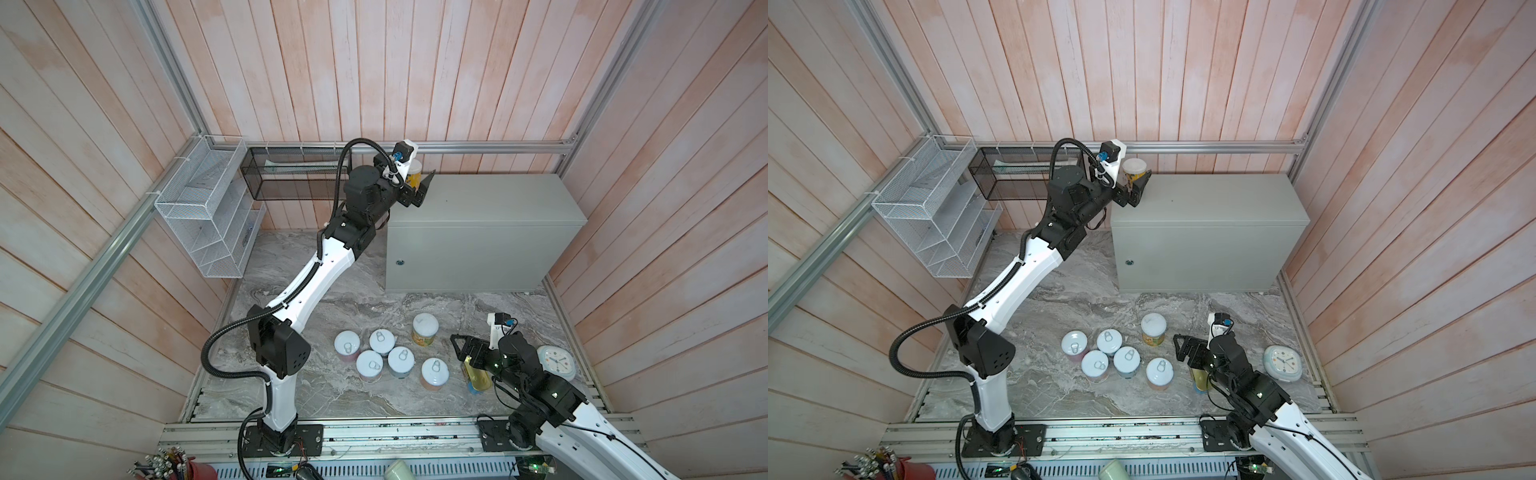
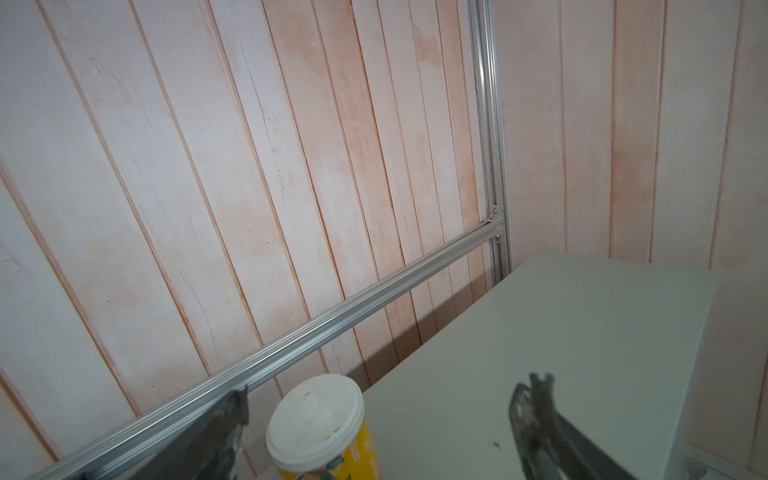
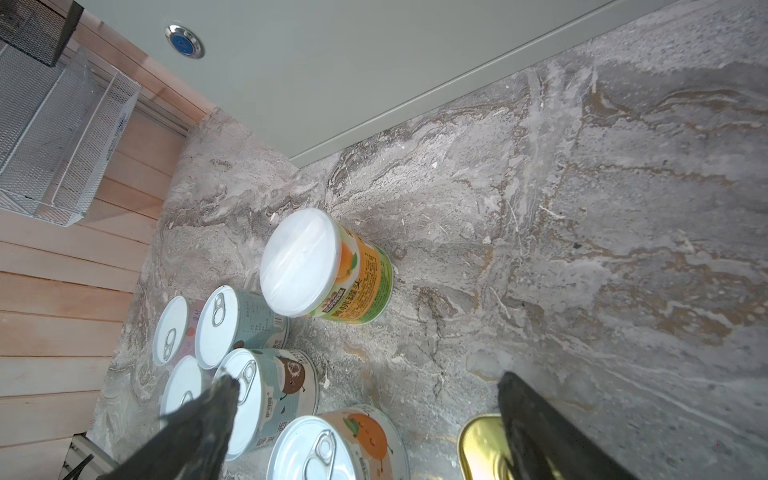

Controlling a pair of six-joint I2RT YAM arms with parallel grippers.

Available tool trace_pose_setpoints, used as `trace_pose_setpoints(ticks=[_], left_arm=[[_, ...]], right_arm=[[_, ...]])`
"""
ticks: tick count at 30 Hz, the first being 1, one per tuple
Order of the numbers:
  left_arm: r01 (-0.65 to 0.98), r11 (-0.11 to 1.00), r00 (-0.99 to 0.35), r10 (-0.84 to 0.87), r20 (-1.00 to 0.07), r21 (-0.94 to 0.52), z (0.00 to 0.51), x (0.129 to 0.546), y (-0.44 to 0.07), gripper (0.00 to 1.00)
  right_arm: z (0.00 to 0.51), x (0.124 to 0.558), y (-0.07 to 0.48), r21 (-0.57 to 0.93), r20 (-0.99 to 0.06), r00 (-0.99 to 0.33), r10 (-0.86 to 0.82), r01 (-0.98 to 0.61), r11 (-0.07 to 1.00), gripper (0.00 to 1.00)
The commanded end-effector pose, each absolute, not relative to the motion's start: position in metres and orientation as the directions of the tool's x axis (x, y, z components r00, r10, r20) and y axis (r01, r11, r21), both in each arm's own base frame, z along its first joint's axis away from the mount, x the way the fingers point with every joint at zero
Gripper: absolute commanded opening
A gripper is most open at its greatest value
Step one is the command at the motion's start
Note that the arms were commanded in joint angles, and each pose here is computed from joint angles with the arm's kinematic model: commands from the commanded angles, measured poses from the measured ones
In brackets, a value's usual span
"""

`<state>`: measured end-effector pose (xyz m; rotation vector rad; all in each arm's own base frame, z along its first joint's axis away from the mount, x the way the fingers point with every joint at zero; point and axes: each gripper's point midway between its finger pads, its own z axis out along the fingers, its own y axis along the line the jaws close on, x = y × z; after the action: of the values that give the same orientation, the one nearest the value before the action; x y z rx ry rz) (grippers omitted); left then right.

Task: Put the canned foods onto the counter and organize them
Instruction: 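Lower the canister onto the cabinet top and open left gripper, then draw left arm back toward the cans while right gripper reaches toward them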

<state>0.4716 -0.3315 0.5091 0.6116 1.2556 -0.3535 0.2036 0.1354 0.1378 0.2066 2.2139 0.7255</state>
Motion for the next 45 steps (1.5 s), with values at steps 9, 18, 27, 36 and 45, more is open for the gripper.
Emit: trace_pose_setpoints(ticks=[9, 18, 27, 36, 45], left_arm=[[0.518, 0.852, 0.051, -0.124, -0.991, -0.080, 0.450, 0.363, -0.248, 1.00], [0.530, 0.829, -0.223, -0.064, -0.973, -0.176, 0.333, 0.311, -0.222, 1.00], [0.536, 0.825, -0.311, -0.005, -0.950, -0.180, 0.272, 0.308, -0.225, 1.00], [0.515, 0.848, -0.235, -0.002, -0.972, -0.126, 0.245, 0.318, -0.221, 1.00], [0.637, 0.756, -0.235, 0.003, -0.972, -0.151, 0.219, 0.293, -0.236, 1.00]], right_arm=[[0.146, 0.222, 0.163, 0.498, -0.658, -0.715, 0.235, -0.179, 0.849, 0.95], [0.136, 0.231, 0.197, 0.532, -0.620, -0.761, 0.192, -0.227, 0.816, 0.94], [0.139, 0.249, 0.207, 0.445, -0.642, -0.751, 0.151, -0.205, 0.872, 0.94], [0.126, 0.256, 0.217, 0.450, -0.601, -0.784, 0.155, -0.172, 0.876, 0.91], [0.125, 0.253, 0.233, 0.513, -0.550, -0.817, 0.172, -0.168, 0.841, 0.91]])
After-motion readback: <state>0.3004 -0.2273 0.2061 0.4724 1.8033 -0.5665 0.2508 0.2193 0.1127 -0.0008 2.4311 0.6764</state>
